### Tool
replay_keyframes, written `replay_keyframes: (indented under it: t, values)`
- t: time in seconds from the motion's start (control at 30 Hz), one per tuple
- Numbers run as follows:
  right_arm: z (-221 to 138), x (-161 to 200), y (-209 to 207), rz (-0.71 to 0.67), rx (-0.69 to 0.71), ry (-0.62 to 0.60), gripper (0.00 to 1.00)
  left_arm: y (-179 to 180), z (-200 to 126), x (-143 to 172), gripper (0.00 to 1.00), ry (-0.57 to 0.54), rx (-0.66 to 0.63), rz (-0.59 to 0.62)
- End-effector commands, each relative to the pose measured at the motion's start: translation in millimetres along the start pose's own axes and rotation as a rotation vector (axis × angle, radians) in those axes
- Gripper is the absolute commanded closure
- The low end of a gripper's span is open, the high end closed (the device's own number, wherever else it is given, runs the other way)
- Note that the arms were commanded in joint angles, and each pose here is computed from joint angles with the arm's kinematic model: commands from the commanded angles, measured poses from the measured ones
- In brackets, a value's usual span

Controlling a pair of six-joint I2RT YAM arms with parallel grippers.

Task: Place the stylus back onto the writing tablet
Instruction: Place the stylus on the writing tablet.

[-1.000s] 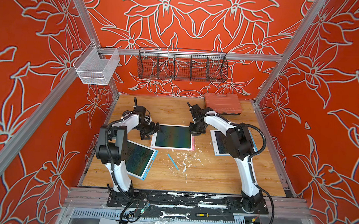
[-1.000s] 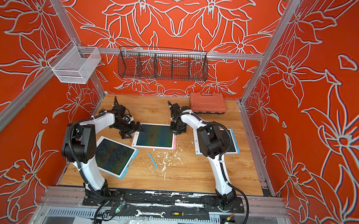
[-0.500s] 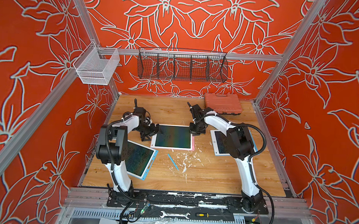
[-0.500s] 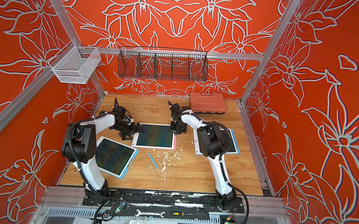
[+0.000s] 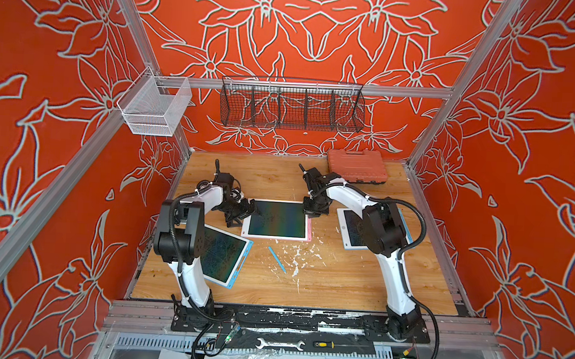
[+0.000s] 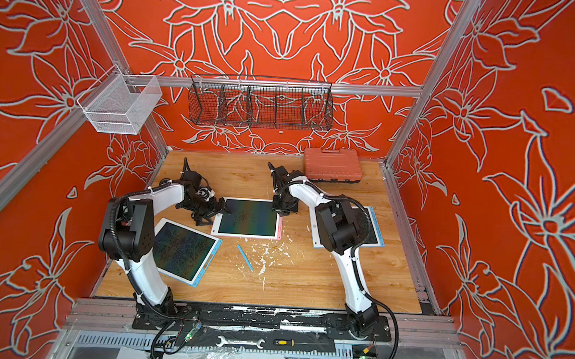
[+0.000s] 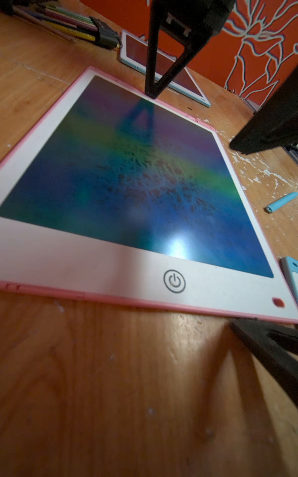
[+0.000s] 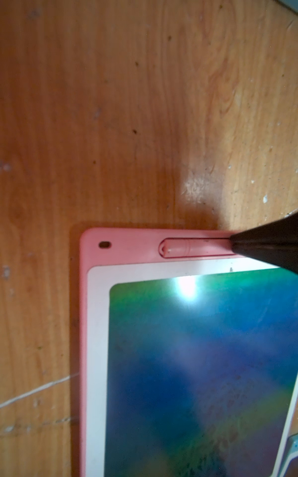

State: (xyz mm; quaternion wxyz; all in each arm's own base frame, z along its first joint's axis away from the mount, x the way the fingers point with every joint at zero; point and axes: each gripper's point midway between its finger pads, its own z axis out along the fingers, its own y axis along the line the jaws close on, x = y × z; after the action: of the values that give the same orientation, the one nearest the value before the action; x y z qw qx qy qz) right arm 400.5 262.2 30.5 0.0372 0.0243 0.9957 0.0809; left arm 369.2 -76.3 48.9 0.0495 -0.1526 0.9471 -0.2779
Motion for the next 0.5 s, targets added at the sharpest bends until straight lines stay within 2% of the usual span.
replay_keyframes:
  t: [0.0, 0.47]
  values:
    - [19.7, 25.2, -24.0, -0.033, 0.152, 0.097, 0.99, -1.0, -0.6, 4.0, 0.03, 0.010, 0.013, -0.010]
    - [10.8, 25.4, -21.4, -0.131, 0.259, 0.095, 0.99, -2.5, -2.1, 4.7, 0.03, 0.005, 0.020, -0.009]
